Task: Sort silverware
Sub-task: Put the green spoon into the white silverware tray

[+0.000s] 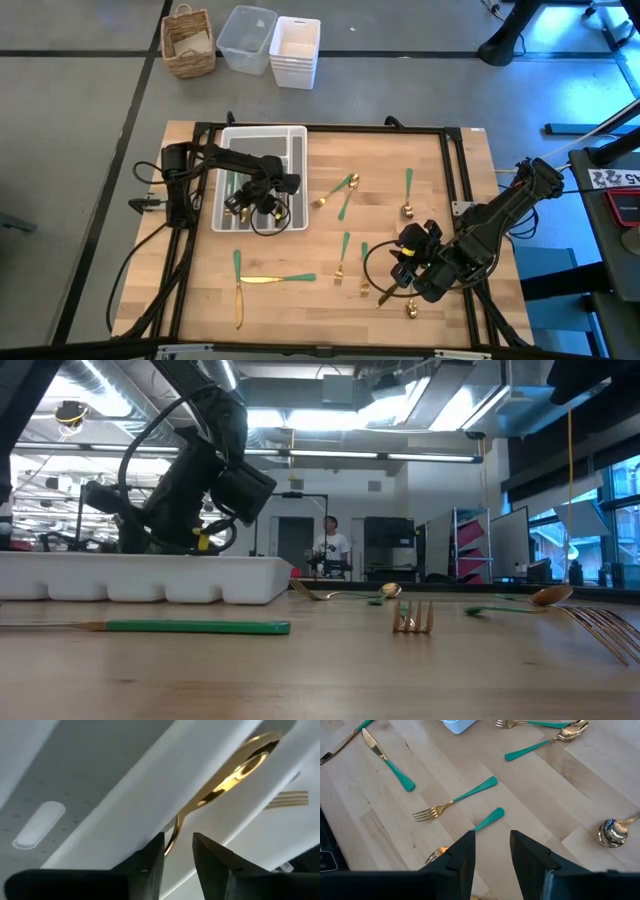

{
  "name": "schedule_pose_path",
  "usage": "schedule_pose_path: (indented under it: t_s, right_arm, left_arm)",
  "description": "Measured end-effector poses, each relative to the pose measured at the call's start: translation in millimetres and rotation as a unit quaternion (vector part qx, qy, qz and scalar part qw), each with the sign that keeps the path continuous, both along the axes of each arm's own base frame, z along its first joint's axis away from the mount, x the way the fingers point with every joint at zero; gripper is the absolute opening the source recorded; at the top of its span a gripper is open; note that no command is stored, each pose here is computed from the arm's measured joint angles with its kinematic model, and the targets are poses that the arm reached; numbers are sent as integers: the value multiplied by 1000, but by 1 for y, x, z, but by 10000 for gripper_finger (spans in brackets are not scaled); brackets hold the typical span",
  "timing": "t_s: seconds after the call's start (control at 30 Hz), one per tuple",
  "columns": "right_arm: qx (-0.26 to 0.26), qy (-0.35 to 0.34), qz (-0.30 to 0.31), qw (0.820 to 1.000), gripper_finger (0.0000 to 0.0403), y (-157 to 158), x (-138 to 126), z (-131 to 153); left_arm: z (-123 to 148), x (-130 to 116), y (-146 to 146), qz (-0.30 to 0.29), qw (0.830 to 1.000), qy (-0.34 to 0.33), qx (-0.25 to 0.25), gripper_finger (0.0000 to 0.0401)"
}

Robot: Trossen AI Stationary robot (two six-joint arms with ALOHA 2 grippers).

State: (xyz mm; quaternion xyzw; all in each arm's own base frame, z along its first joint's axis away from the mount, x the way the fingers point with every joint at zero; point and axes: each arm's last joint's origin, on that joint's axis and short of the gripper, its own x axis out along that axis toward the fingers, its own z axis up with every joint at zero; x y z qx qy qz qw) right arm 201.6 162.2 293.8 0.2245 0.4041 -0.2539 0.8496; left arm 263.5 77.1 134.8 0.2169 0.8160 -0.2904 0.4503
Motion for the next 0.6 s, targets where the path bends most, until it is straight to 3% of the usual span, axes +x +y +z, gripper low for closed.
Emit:
schedule_pose_path:
  t_s: [0.13, 0.43, 0.6]
  right_arm:
    - [0, 0, 0, 1000, 124, 0, 0, 0]
    - [-7, -6, -2, 1000, 124, 0, 0, 0]
    - [-7, -6, -2, 1000, 124, 0, 0, 0]
  left_arm:
    - [2, -1, 0, 1, 1000, 8, -2, 102]
    - [11, 4, -13, 0, 999, -38, -11, 65]
    - [11, 6, -23, 13, 999, -42, 8, 66]
